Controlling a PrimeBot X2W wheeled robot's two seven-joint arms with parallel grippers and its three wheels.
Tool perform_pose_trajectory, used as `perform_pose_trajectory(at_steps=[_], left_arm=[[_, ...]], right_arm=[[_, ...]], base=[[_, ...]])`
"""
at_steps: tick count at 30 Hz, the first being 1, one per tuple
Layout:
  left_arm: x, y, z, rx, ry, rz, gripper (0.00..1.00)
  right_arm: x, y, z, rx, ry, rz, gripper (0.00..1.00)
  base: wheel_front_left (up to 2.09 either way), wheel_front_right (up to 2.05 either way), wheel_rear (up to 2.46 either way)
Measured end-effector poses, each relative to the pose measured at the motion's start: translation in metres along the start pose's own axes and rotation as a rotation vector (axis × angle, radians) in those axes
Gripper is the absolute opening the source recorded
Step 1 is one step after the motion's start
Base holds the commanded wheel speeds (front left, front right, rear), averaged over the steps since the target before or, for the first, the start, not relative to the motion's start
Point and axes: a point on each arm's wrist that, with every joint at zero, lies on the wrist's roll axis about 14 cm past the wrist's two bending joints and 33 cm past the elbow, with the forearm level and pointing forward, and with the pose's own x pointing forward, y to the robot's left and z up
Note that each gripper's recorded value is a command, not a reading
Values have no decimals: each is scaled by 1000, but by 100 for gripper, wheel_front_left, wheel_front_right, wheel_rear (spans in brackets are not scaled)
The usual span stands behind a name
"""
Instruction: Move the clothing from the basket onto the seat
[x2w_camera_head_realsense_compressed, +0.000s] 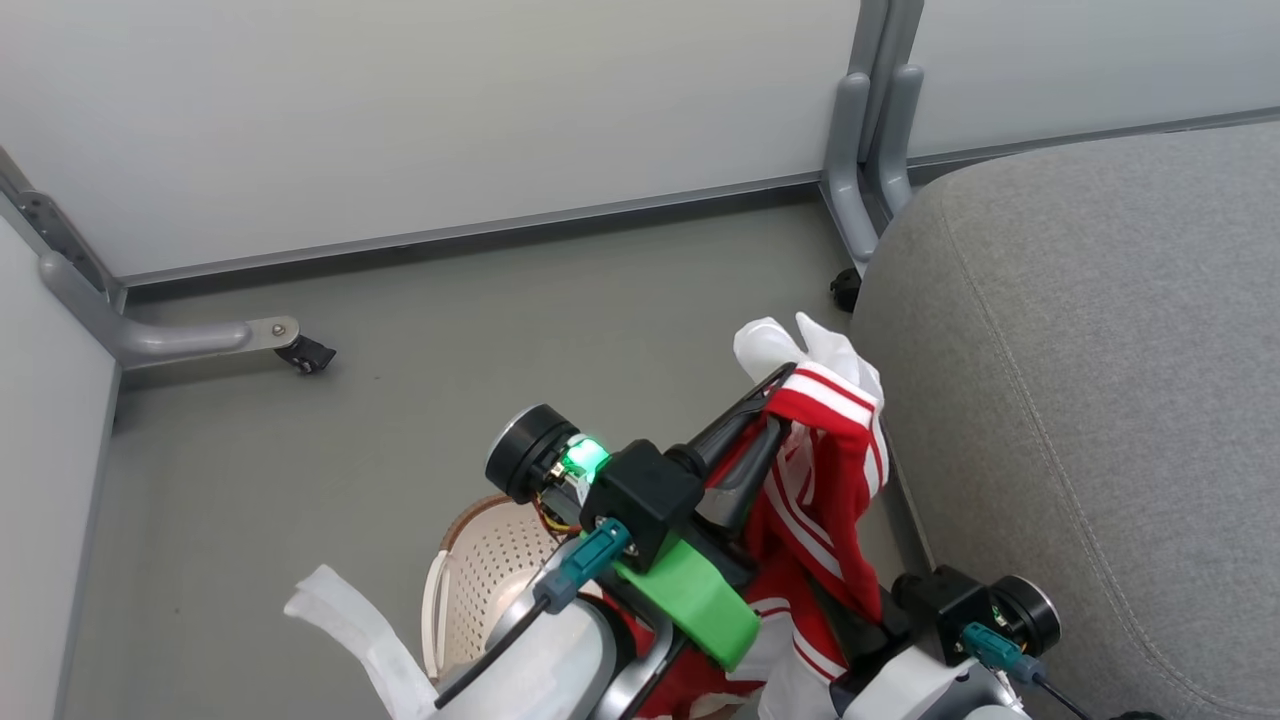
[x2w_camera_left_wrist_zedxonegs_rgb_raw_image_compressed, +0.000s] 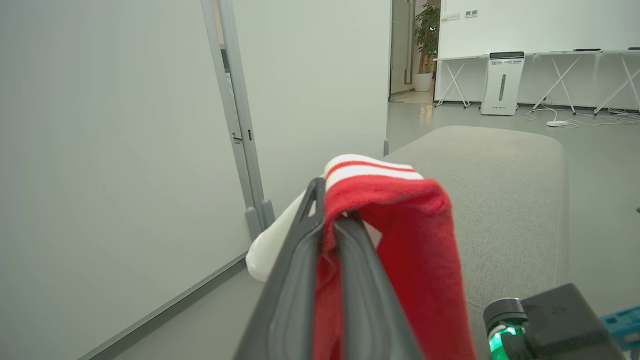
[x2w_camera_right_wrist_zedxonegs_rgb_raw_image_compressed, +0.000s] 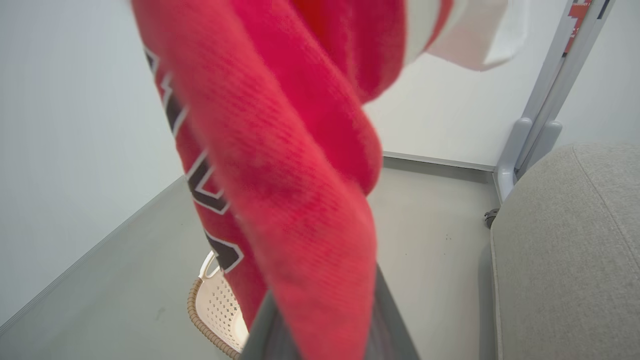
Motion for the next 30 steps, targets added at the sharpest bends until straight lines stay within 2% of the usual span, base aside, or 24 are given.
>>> perform_pose_trajectory(at_steps=[8,9,10,11,21,30], left_arm=[[-3,8,-11,-27,27,33,0],[-3,9,-12,-28,29,36,28],[-3,10,-12,-29,29,41,76],[-3,11,-12,-30,31,45,100],[-7,21,-29,-38,75,78,100],[-10,37,-45,-38,99,123,100]], right_arm=[[2,1,3,45,-15,-1,0],[2,1,4,51,-16,-1,0],[2,2,4,57,-19,1,0],[3,2,5,61,-22,1,0],[6,-2,21,156,-83,-25,0],[10,-12,37,138,-133,-45,0]], base=[[0,0,0],[0,0,0],[0,0,0],[0,0,0],[0,0,0],[0,0,0]])
